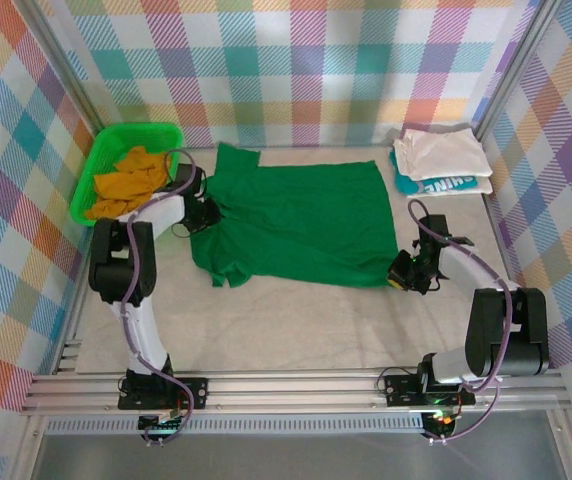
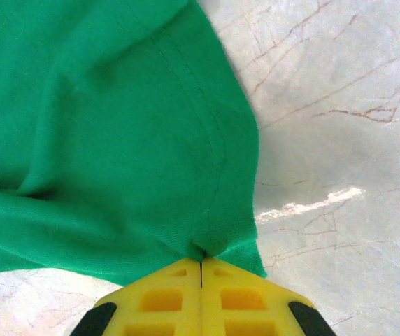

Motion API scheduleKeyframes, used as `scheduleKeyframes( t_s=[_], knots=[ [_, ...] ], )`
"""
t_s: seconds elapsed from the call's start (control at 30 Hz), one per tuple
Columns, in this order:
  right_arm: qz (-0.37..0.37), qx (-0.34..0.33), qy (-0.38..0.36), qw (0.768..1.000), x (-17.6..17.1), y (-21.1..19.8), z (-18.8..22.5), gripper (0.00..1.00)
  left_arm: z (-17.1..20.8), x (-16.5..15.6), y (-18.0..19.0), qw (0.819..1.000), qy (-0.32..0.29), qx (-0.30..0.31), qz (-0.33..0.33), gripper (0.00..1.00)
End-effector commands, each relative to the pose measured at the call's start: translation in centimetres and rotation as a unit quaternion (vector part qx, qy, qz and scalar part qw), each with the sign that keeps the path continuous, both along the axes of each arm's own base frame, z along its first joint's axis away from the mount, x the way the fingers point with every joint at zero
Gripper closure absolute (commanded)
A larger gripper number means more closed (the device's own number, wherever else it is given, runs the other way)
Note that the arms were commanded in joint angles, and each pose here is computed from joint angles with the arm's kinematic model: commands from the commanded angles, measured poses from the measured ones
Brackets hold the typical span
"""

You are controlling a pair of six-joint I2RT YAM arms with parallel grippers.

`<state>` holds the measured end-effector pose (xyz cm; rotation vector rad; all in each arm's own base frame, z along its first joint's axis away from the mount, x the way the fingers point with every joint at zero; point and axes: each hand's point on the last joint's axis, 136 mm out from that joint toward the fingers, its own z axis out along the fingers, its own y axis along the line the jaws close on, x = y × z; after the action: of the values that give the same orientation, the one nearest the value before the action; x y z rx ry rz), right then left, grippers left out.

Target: Fold and stack the t-shirts

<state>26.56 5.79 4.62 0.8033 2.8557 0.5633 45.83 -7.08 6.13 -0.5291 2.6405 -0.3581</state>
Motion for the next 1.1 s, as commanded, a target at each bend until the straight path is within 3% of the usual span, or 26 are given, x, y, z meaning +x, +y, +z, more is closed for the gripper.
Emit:
scheduleKeyframes(
  t_s=[0.0,0.13,0.23,0.33,0.47,0.57,0.83,1.07],
  knots=[
    [0.004,0.007,-0.007,1.000,0.7,0.2,0.4,1.00,5.9,-3.2,-0.8,0.998,-0.054,0.006,-0.015,0.72],
    [0.008,0.013,-0.002,1.000,0.6,0.4,0.0,1.00,7.8,-10.1,-0.5,0.996,-0.075,0.042,0.012,0.67],
    [0.010,0.013,0.003,1.000,0.5,0.5,-0.3,1.00,6.8,-15.9,-0.2,0.996,-0.063,0.042,0.041,0.66],
    [0.012,0.017,0.004,1.000,0.3,0.6,-0.4,1.00,5.0,-20.5,-1.1,0.998,-0.040,0.012,0.037,0.64],
    [0.012,0.020,0.001,1.000,0.4,0.7,-0.4,1.00,2.2,-24.0,-3.0,1.000,-0.006,-0.023,-0.001,0.69],
    [0.012,0.027,-0.002,1.000,0.6,1.0,-0.2,1.00,0.3,-24.4,-4.1,0.999,-0.005,-0.024,-0.029,0.65],
    [0.011,0.028,-0.013,0.999,0.5,1.0,0.4,1.00,0.6,-20.2,-5.3,0.996,-0.078,-0.004,-0.049,0.52],
    [0.007,0.050,-0.012,0.999,0.6,1.7,0.0,1.00,-0.5,-17.8,-6.4,0.993,-0.091,0.009,-0.068,0.54]
  ],
)
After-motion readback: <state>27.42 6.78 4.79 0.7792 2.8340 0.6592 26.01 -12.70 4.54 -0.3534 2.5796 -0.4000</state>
